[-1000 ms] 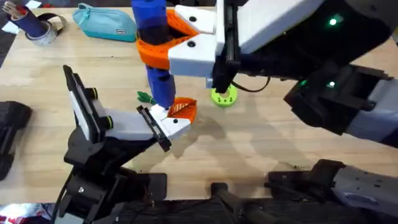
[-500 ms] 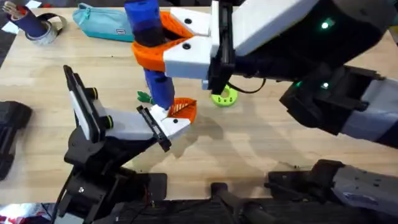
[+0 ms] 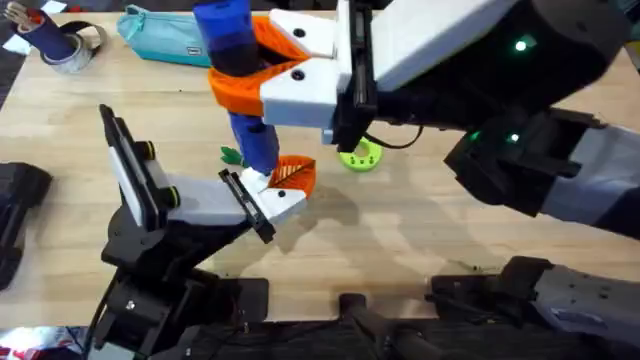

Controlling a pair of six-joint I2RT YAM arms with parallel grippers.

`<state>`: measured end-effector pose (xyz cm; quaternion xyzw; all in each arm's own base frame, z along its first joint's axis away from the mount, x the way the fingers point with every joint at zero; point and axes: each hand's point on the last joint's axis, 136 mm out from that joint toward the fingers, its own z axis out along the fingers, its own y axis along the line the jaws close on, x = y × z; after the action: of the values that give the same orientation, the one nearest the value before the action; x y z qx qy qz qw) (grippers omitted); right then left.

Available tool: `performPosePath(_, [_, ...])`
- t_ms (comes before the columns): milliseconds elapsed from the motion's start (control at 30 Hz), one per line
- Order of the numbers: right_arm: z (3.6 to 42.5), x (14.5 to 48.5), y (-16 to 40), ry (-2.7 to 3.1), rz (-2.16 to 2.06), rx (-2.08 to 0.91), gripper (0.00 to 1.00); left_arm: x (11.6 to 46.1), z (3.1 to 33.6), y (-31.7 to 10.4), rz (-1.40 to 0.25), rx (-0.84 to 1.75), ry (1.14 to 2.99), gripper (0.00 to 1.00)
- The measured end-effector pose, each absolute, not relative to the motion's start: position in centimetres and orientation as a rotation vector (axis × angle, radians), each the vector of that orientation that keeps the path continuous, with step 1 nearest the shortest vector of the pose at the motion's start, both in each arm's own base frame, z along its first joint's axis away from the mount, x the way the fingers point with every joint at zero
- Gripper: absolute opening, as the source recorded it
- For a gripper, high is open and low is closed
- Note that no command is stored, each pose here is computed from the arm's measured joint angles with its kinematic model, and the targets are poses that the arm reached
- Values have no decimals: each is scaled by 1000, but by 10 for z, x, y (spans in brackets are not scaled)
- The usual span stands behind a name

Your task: Pick up the gripper from the table and insert it into the empty holder that is missing its gripper. Then pick up a screw, insert it into the mounting hole, and use the screwdriver to tighten it. Finally, clean up the table by picking up the vegetable and placing it into the bucket.

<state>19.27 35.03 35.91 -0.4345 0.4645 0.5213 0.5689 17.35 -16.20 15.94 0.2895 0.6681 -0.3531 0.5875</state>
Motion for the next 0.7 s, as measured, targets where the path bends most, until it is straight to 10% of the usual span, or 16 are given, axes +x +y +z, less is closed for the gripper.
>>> performPosePath(367, [420, 170, 319, 850, 1176, -969, 33, 173, 159, -162, -823, 675, 1559, 10])
performPosePath(700, [385, 223, 313, 1081, 1023, -896, 33, 173, 159, -162, -823, 675, 1559, 10])
